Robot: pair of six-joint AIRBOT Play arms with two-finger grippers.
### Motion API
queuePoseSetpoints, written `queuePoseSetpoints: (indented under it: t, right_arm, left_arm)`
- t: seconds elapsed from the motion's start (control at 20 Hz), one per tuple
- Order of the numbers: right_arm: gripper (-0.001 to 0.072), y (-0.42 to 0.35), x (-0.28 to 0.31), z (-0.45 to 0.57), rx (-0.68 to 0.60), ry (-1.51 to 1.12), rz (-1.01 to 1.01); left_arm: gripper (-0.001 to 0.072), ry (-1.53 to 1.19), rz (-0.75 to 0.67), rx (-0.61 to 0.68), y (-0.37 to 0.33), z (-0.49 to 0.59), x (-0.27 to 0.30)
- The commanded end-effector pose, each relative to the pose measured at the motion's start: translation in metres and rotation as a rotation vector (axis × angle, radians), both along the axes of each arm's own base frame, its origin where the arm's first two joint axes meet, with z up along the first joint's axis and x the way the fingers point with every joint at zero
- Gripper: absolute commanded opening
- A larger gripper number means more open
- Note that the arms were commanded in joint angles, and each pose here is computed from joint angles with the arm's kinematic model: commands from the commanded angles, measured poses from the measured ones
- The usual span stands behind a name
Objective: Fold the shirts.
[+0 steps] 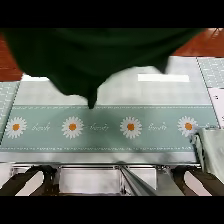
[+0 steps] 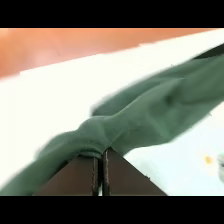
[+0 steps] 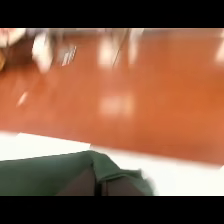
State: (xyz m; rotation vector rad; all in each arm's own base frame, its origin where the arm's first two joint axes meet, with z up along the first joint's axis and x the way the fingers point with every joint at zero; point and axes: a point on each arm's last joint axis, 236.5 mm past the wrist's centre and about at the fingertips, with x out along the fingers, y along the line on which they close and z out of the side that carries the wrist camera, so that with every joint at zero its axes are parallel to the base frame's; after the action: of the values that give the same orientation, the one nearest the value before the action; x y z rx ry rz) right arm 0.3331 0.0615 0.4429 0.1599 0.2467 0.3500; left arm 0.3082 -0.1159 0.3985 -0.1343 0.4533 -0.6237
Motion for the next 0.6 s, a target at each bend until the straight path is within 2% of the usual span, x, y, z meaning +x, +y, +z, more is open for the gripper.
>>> queuePoseSetpoints:
  t: [0.0, 0.2, 0.35, 0.45, 0.55]
  right_arm:
    - [0.0022, 0.001, -0.082, 0.073, -0.076, -0.214, -0.067]
    - [0.0022, -0.007, -0.147, 0.066, -0.152, -0.206, -0.149]
    - [0.0022, -0.018, -0.181, 0.052, -0.160, -0.172, -0.225]
    - [0.0022, -0.017, -0.191, 0.040, -0.159, -0.143, -0.228]
    - [0.0022, -0.018, -0.186, 0.022, -0.162, -0.074, -0.221]
  left_arm:
    - [0.0018, -0.201, 0.133, 0.100, 0.017, 0.071, -0.055]
    - [0.0017, -0.351, 0.176, 0.132, 0.013, 0.100, -0.129]
    - [0.0017, -0.451, 0.194, 0.152, 0.011, 0.112, -0.181]
    - [0.0018, -0.454, 0.183, 0.174, 0.012, 0.102, -0.191]
    - [0.0018, -0.361, 0.171, 0.174, 0.013, 0.076, -0.171]
